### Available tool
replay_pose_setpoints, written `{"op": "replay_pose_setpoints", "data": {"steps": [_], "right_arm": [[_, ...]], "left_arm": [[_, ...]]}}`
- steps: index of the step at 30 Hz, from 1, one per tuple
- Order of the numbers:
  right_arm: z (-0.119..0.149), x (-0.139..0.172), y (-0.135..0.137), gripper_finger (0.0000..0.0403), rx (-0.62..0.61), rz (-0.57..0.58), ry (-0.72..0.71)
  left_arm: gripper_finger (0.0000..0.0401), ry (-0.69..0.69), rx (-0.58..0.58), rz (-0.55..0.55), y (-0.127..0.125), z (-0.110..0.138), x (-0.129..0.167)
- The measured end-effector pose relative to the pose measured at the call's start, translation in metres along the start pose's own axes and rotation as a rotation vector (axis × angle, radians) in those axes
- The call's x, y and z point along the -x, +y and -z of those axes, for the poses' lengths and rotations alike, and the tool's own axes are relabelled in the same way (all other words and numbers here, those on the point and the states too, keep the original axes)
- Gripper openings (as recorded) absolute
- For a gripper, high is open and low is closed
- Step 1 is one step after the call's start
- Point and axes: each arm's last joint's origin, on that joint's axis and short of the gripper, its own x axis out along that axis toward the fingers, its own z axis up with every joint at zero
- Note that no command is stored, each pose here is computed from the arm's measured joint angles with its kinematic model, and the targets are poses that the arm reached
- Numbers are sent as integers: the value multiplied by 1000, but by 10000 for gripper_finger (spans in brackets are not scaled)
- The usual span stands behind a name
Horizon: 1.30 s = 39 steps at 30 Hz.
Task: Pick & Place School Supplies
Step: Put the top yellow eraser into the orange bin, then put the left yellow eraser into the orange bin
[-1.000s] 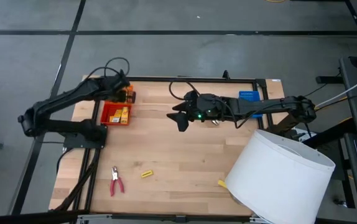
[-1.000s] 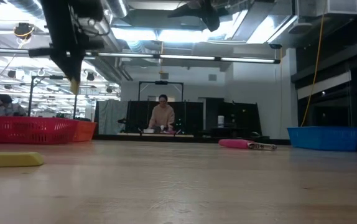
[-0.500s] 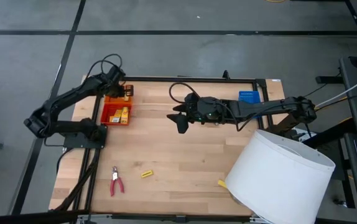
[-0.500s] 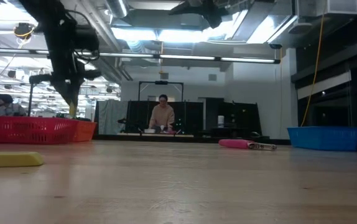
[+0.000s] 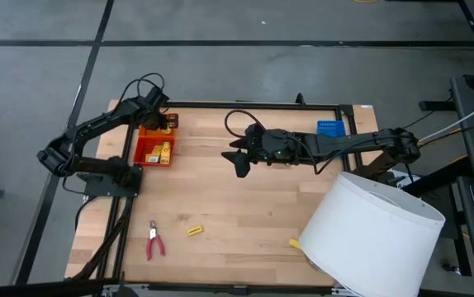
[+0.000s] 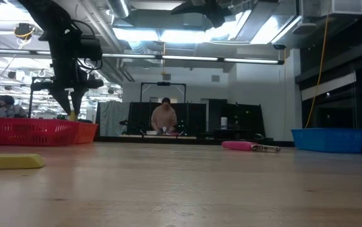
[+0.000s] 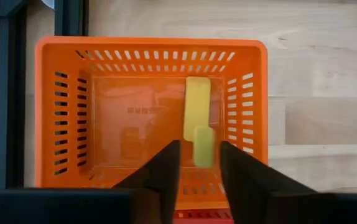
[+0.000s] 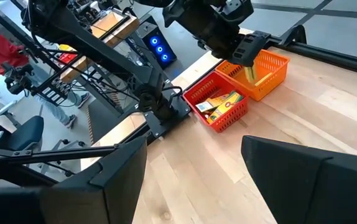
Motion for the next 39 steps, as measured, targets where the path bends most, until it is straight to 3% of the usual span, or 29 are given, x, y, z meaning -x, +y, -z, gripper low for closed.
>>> {"op": "replay_pose_setpoints", "data": {"steps": [9,14,19,21,26,33,39], "right_arm": [[0,0,0,268,5,0,0],[0,0,0,268,6,6,-5],[0,0,0,268,6,6,-5],[0,0,0,268,6,6,-5],[-2,0,1,268,6,-6,-20],[-15,13,1,268,42,-53,-43],[-36,37,-5,268,105,-52,-95]], "left_arm": [[173,-40,-76,58,-6,3,11],[173,-27,-276,345,-18,16,37],[157,133,-588,705,-35,58,67],[151,173,-702,779,-40,79,80],[144,138,-915,800,-39,126,108],[144,93,-1024,756,-36,181,127],[164,46,-1095,651,-43,233,122]]}}
